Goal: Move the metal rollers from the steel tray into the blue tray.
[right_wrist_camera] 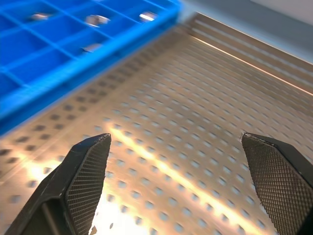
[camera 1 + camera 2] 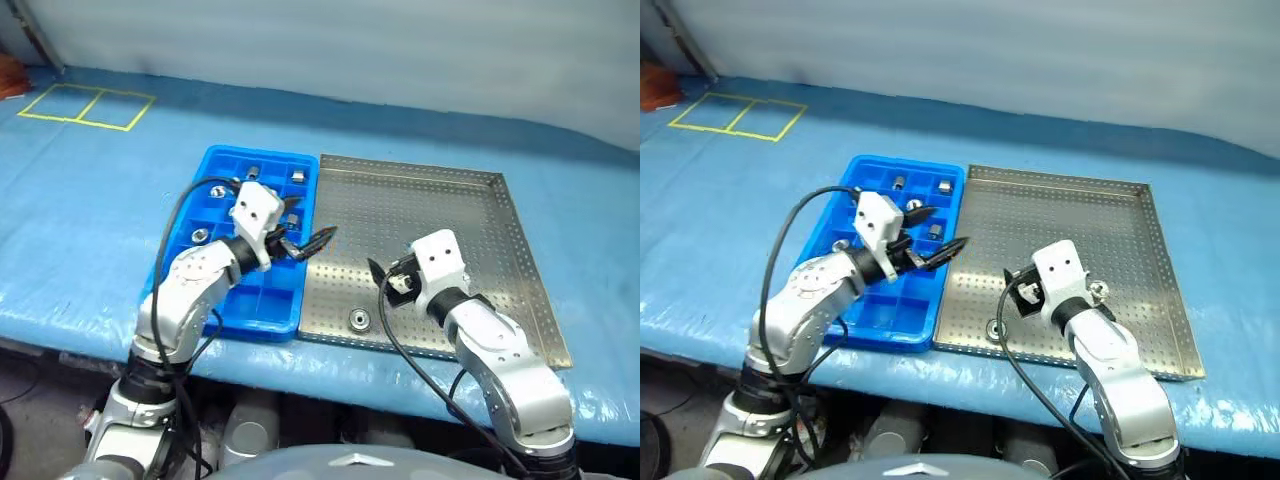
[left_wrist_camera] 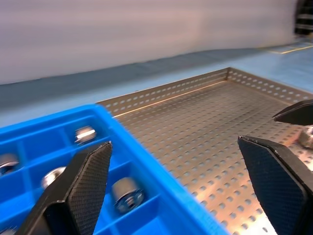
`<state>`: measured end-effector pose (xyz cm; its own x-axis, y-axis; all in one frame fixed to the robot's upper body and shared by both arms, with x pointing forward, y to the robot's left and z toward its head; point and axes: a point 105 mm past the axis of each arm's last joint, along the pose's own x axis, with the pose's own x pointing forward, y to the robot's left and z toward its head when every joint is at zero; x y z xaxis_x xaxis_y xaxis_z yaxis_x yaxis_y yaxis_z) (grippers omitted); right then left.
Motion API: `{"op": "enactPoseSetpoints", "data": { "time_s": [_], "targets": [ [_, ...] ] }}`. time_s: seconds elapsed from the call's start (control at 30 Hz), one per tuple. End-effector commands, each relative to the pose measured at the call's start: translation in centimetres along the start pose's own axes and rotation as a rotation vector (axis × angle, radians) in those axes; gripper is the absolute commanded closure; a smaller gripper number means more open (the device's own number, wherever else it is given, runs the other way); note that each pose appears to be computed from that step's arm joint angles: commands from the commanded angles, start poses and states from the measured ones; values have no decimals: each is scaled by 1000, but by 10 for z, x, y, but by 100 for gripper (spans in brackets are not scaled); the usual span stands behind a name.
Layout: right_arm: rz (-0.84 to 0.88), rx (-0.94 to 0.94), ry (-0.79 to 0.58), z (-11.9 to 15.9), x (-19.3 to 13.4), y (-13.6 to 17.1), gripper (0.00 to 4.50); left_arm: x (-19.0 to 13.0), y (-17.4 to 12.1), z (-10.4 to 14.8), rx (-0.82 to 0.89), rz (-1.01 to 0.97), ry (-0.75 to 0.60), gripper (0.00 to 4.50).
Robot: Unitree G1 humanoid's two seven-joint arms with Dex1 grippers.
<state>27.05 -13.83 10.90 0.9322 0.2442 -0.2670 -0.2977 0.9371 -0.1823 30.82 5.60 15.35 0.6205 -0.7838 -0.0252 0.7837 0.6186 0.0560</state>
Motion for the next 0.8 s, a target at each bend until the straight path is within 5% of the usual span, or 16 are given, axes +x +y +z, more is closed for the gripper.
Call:
{"op": "enactPoseSetpoints", "data": {
  "time_s": [0.03,0.27,0.8],
  "targets": [
    [-177,43,38,-5,-4,-23,0,12,-20,6,28,-121,-32,1],
    [-344,154,127,-23,7,-40,0,21,-49,-8,-8,-271,0,1],
    [-436,322,140,-31,38,-56,0,7,-78,-25,-46,-373,40,1]
  ]
}}
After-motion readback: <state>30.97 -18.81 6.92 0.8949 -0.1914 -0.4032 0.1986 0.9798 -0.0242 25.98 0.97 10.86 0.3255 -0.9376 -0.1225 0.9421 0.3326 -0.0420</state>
